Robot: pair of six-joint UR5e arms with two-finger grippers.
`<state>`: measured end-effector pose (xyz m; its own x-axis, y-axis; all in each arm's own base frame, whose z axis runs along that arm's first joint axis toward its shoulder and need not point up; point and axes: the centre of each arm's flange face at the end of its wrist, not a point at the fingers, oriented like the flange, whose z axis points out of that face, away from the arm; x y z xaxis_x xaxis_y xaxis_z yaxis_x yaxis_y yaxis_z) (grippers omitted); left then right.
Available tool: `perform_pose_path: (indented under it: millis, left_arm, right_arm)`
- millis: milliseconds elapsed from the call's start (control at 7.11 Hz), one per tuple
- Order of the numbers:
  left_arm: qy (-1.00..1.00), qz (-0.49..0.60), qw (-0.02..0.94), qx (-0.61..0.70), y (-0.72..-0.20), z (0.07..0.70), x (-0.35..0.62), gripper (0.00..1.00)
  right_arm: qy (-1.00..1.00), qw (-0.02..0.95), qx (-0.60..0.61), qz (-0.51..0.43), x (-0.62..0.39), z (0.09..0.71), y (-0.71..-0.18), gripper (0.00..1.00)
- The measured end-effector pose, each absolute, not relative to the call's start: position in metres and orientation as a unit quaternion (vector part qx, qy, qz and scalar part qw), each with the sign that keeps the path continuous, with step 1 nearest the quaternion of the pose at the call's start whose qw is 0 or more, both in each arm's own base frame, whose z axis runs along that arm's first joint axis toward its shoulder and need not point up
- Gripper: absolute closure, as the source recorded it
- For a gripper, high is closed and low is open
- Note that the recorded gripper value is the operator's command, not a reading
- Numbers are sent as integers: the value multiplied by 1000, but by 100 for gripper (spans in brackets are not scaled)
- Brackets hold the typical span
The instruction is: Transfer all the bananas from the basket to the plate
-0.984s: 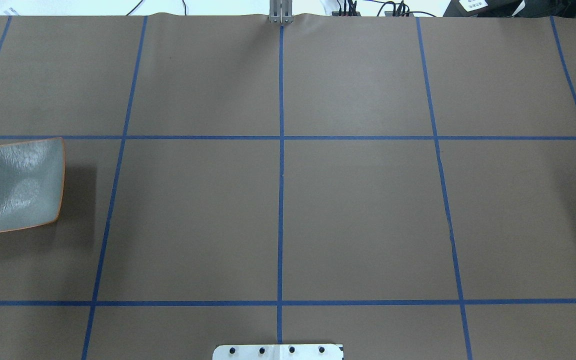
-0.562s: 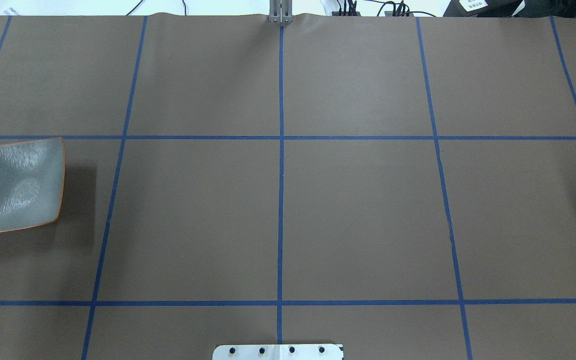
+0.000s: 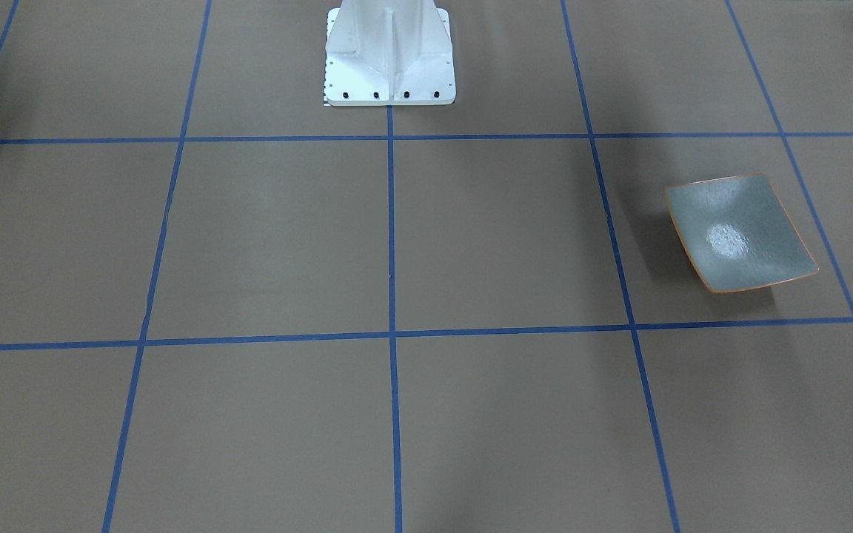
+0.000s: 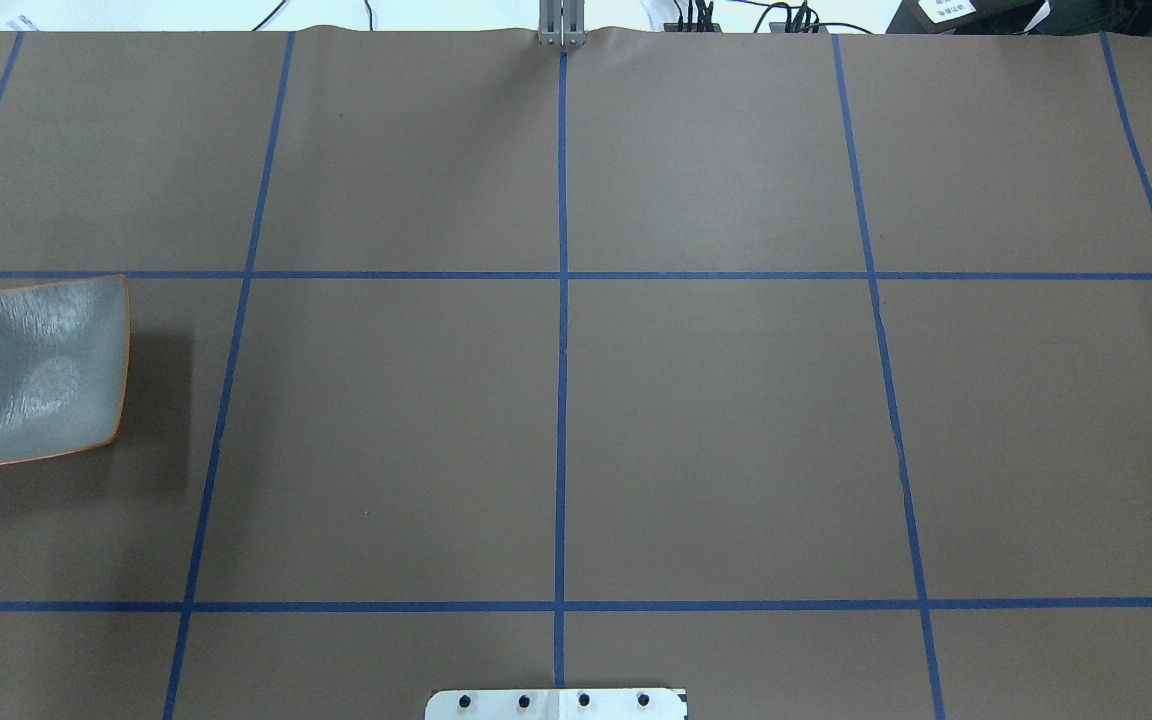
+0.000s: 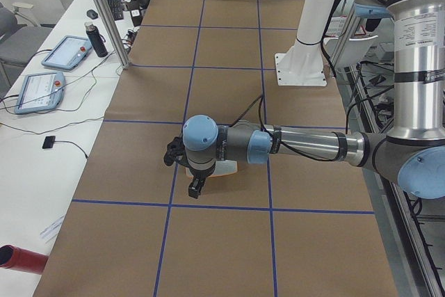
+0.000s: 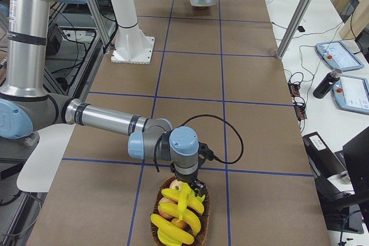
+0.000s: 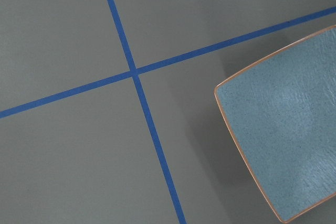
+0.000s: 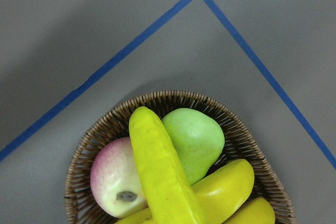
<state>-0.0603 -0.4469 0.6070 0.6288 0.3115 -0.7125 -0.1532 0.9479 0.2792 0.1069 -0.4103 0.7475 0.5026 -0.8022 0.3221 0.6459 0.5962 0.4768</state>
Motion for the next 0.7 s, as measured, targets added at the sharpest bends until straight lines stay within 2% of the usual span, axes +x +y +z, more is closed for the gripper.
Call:
perform_pose_path:
  millis: [141, 281, 422, 703]
  left_arm:
    - [411, 129, 897, 94, -445, 609, -60, 0]
    - [412, 128, 897, 93, -443, 611, -60, 0]
    - [412, 128, 897, 92, -441, 612, -60, 0]
    - [413, 127, 897, 90, -439, 615, -60, 0]
  right_arm:
    - [-267, 853, 142, -426, 107, 757, -406, 24]
    - [-270, 852, 137, -426, 106, 762, -402, 70]
    - [-271, 852, 135, -426, 106, 765, -400, 99]
    - [-270, 853, 135, -426, 106, 767, -400, 100]
